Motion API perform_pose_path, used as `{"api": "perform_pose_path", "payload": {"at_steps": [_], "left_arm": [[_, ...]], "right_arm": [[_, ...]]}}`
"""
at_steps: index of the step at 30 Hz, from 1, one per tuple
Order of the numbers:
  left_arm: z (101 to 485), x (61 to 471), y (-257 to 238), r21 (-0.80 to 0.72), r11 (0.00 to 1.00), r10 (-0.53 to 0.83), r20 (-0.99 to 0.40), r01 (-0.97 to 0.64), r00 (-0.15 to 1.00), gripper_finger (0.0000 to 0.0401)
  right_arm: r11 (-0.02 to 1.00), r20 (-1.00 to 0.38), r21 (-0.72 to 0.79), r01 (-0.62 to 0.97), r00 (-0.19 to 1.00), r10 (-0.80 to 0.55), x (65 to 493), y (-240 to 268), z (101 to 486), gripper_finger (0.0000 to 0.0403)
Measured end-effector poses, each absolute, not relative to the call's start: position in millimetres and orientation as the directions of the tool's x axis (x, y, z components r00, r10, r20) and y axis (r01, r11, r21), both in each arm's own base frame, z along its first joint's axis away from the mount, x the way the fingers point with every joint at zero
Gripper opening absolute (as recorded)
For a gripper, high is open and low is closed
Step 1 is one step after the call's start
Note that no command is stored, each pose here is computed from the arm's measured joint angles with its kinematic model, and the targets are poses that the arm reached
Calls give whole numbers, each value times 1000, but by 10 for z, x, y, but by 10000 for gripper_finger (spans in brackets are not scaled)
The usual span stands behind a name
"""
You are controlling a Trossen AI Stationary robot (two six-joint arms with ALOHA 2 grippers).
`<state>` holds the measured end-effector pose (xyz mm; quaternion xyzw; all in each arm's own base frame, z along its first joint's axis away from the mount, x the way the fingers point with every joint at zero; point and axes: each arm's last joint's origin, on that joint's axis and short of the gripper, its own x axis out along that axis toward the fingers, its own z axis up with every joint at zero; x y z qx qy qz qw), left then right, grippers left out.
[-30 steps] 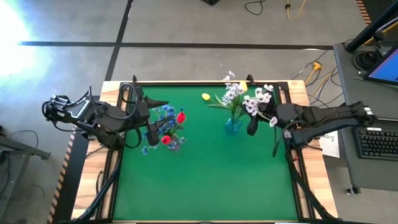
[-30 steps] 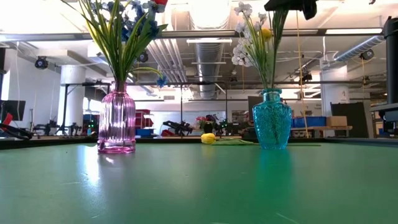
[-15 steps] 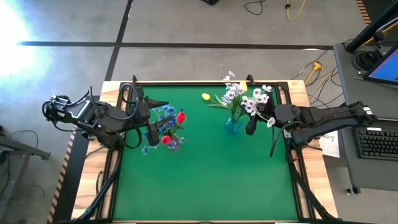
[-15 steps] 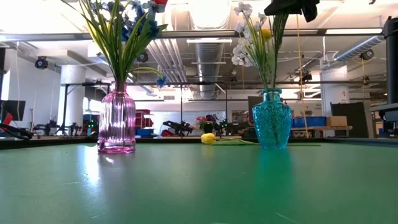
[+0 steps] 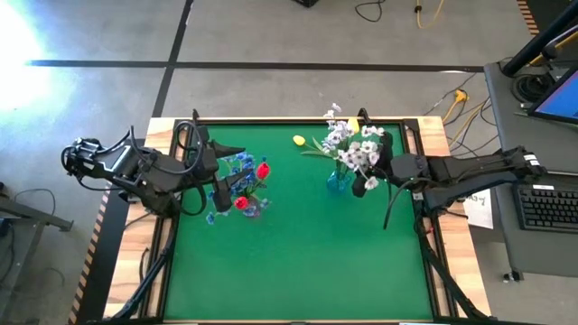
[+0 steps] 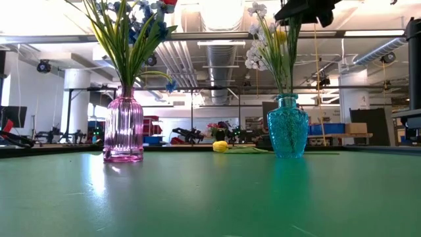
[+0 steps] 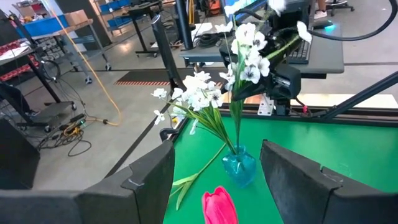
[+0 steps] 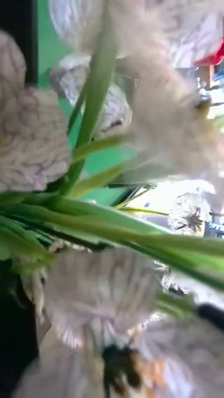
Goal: Sort flowers into vase by color
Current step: Put the white flowers into the blue vase
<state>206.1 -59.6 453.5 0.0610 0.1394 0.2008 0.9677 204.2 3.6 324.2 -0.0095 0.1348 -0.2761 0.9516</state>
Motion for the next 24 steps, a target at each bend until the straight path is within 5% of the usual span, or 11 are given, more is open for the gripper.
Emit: {"api": "perform_pose_path", "payload": {"at_steps": [15, 24], "left_arm": [[4494, 2069, -605, 183, 912, 405, -258, -367, 877, 224], [4437, 2090, -607, 184, 901, 430, -261, -393, 864, 224]], "right_arm": [[836, -324, -42, 547, 784, -529, 1940, 25, 3185, 339], [847, -373, -30, 530, 780, -502, 2016, 42, 3102, 368]]}}
